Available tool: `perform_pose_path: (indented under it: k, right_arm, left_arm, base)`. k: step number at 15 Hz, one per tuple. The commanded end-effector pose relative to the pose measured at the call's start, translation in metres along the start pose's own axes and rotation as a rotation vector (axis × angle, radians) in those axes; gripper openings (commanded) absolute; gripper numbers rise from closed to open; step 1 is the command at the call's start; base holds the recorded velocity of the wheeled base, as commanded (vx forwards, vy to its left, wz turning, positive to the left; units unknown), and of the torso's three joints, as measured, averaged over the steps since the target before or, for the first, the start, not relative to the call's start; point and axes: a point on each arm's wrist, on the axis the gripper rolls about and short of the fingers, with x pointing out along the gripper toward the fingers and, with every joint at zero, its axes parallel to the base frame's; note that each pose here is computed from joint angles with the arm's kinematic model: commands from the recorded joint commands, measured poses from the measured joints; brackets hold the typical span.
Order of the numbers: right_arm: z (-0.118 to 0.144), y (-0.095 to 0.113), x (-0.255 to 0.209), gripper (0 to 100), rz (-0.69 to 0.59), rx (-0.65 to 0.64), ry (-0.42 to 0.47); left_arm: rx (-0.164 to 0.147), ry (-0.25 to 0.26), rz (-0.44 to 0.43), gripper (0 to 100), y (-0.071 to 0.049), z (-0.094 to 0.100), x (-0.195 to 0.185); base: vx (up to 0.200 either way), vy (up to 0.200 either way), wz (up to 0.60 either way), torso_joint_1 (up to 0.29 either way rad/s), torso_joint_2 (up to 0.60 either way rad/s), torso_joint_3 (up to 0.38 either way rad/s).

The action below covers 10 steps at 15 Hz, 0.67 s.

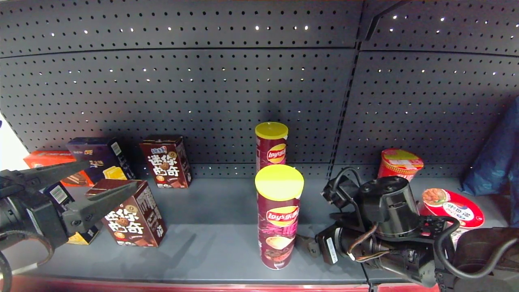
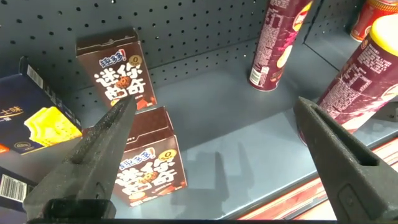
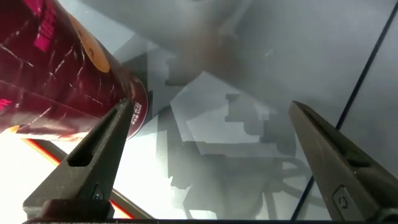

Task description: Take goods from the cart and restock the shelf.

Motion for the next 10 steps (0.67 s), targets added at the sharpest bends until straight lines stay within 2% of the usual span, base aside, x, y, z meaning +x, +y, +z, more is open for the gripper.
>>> perform_pose_path:
  k: [1,4,10]
  right_arm:
    - [0.0,0.002,-0.001,100,0.005,-0.003,-0.003]
    - [0.0,0.002,-0.001,100,0.007,-0.005,-0.001]
    - [-0.002,0.005,0.002,100,0.013,-0.01,0.008]
  left_arm:
    - [-0.001,0.003,-0.001,100,0.0,0.0,0.001]
    - [-0.004,0.017,-0.001,100,0.0,-0.006,0.001]
    - [-0.004,0.005,-0.001,100,0.0,-0.009,0.001]
  base:
    - [0.0,0.0,0.0,0.0,0.0,0.0]
    - [0.0,0.0,0.0,0.0,0.0,0.0]
    - [0.0,0.0,0.0,0.0,0.0,0.0]
